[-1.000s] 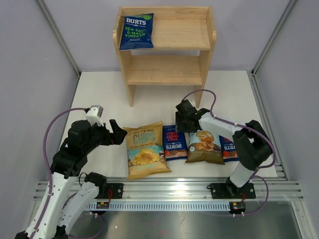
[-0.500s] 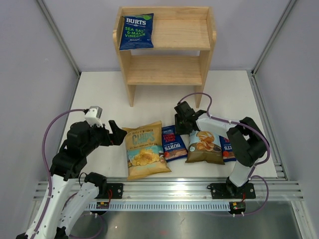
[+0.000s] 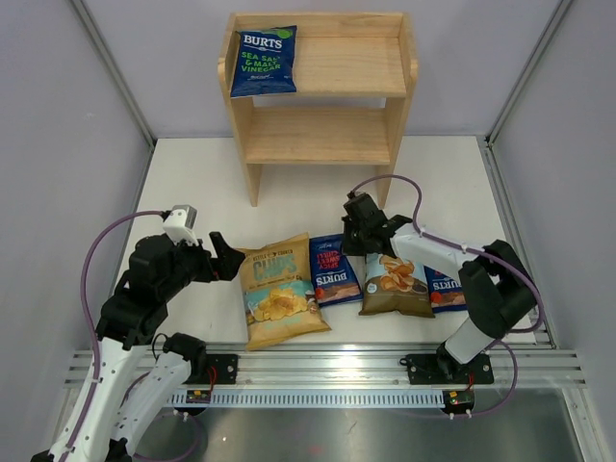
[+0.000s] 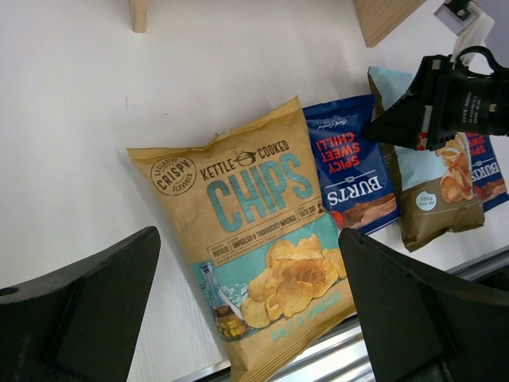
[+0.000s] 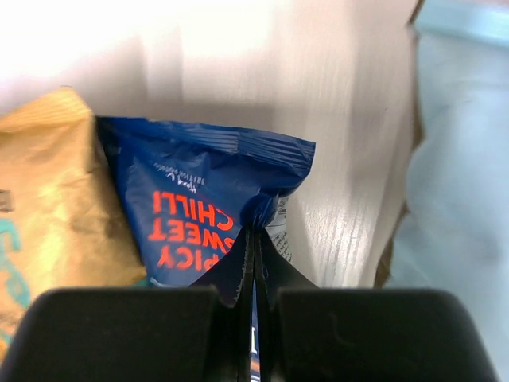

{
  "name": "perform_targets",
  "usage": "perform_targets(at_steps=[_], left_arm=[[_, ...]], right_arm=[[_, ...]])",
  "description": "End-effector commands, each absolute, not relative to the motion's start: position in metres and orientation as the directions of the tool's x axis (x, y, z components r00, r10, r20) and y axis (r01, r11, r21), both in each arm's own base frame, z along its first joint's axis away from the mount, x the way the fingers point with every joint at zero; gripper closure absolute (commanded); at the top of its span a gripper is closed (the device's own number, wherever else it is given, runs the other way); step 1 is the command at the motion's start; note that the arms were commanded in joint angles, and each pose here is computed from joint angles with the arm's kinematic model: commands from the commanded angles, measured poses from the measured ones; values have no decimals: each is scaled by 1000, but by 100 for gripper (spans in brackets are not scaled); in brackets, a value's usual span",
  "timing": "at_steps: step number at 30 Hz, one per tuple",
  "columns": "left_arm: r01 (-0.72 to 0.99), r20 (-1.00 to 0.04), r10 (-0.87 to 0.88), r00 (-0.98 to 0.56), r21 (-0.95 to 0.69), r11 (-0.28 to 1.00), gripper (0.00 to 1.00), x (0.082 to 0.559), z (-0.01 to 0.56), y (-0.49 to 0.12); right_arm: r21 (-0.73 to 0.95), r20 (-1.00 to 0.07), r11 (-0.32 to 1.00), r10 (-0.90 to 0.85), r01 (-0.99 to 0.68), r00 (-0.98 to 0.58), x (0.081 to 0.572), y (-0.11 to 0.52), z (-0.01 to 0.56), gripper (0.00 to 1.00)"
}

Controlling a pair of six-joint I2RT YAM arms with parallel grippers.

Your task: Place and organize the chips bags onto the shelf

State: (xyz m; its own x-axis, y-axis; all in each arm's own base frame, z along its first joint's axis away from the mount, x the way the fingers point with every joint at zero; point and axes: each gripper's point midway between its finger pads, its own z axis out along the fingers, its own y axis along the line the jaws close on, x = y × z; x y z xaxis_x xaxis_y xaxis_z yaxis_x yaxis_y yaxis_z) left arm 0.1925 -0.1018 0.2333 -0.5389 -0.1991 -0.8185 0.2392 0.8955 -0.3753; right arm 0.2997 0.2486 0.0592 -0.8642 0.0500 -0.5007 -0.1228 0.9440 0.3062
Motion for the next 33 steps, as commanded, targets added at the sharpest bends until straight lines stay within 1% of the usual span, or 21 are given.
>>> perform_targets(at_steps=[1, 4, 5, 6, 7, 9, 11, 12, 13, 16, 19, 21, 23, 24, 25, 26, 28, 30, 31, 33], left_arm=[[266, -833, -250, -494, -418, 869, 1, 199, 248, -110], [271, -807, -289, -515, -473, 838, 1, 200, 243, -119], [290, -812, -307, -496, -488, 823, 1, 202, 249, -122], [292, -800, -314, -511, -505, 812, 1, 203, 241, -126], [322, -796, -341, -500, -537, 780, 1, 204, 248, -134], [348, -782, -365, -505, -571, 744, 1, 204, 243, -142], [408, -774, -412, -481, -614, 676, 1, 206, 256, -154], [409, -757, -418, -501, -634, 657, 1, 207, 245, -158], [469, -753, -448, -482, -653, 595, 1, 207, 260, -168], [510, -724, -489, -486, -689, 514, 1, 213, 261, -183], [545, -710, -528, -465, -700, 462, 1, 216, 262, -200], [585, -712, -523, -469, -694, 421, 1, 206, 265, -219], [596, -720, -558, -411, -676, 433, 1, 212, 271, -225], [614, -721, -555, -416, -672, 413, 1, 205, 271, -235], [636, -715, -597, -364, -659, 401, 1, 208, 285, -235], [635, -714, -595, -369, -661, 400, 1, 209, 277, -240], [670, -697, -633, -337, -650, 359, 1, 205, 292, -246], [690, -705, -625, -334, -635, 348, 1, 203, 290, -257], [727, -696, -650, -304, -611, 313, 1, 198, 304, -258], [777, -692, -668, -274, -569, 270, 1, 190, 317, -266]], right_arm=[[330, -615, 935, 106, -133, -781, 313, 249, 106, 100], [329, -654, 937, 138, -116, -744, 315, 241, 125, 100], [323, -665, 940, 145, -107, -732, 317, 237, 130, 100], [326, -679, 939, 154, -107, -718, 317, 235, 139, 100], [323, -689, 941, 158, -104, -708, 318, 233, 144, 100], [312, -713, 945, 168, -94, -681, 320, 227, 159, 100], [311, -733, 947, 183, -83, -655, 321, 221, 173, 100], [328, -745, 940, 200, -89, -636, 320, 221, 186, 100], [339, -751, 937, 212, -89, -625, 319, 220, 193, 100], [406, -770, 910, 289, -88, -569, 318, 218, 228, 100], [490, -775, 866, 378, -103, -507, 312, 215, 264, 100], [569, -758, 814, 466, -112, -457, 308, 213, 291, 100], [641, -723, 758, 542, -122, -429, 304, 214, 311, 100], [676, -706, 722, 578, -147, -408, 299, 213, 326, 100], [706, -687, 688, 609, -167, -396, 297, 214, 336, 100], [757, -641, 626, 657, -187, -398, 294, 220, 345, 100], [811, -581, 546, 709, -210, -400, 286, 221, 363, 100], [843, -537, 482, 734, -238, -417, 280, 225, 376, 100], [872, -489, 431, 759, -232, -430, 277, 227, 381, 100], [901, -432, 351, 777, -254, -458, 271, 232, 386, 100]])
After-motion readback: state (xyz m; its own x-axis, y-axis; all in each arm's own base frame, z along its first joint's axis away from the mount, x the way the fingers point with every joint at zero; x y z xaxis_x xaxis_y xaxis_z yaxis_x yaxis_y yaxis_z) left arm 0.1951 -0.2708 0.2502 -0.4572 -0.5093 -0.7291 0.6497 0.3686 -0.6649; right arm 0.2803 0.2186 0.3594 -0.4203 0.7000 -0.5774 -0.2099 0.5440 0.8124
